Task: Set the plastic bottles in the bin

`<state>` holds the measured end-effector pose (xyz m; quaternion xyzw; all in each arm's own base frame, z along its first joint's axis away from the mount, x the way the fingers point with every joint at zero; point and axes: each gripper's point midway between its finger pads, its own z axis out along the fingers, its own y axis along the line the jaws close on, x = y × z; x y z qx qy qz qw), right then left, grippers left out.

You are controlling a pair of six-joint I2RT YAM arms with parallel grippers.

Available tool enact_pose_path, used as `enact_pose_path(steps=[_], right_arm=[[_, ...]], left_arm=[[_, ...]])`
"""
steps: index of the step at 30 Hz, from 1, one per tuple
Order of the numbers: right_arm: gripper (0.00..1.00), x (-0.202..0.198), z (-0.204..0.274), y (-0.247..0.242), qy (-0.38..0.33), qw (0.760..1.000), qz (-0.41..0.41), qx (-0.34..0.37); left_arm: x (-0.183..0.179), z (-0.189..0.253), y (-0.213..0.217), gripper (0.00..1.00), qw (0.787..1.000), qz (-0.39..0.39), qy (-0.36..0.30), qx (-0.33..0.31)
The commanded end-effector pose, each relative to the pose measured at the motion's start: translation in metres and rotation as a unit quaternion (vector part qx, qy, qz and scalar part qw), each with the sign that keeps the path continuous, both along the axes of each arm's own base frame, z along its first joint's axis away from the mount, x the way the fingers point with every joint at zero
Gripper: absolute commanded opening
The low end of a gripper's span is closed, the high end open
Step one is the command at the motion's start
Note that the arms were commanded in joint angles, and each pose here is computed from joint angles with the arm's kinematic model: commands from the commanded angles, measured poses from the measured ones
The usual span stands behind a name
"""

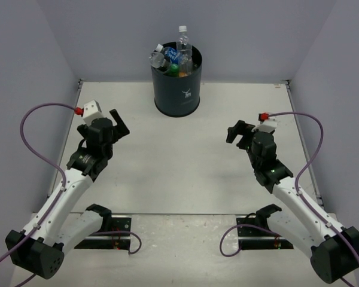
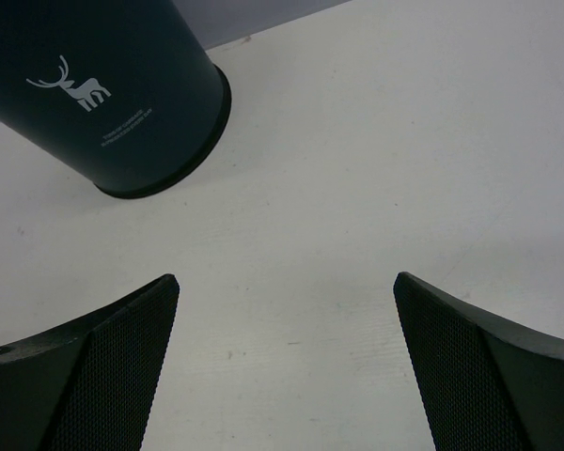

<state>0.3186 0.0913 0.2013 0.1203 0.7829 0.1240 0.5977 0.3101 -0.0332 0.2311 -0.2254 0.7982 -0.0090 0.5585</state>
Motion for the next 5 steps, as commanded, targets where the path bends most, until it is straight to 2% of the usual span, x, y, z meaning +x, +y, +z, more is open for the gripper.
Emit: enact_pose_path(steps=[1, 5], right_arm=[[0.99, 0.0015, 0.0134, -0.0102, -0.014, 0.999, -0.037, 0.02], [0.99, 0.0006, 0.0109, -0.0101, -0.01, 0.999, -0.037, 0.021]], left_arm=[[-0.0063, 0.0073, 0.0101, 1.0, 1.0, 0.019, -0.02, 0.001], [-0.0069, 0.0076, 0.0109, 1.0, 1.0, 0.021, -0.023, 0.001]])
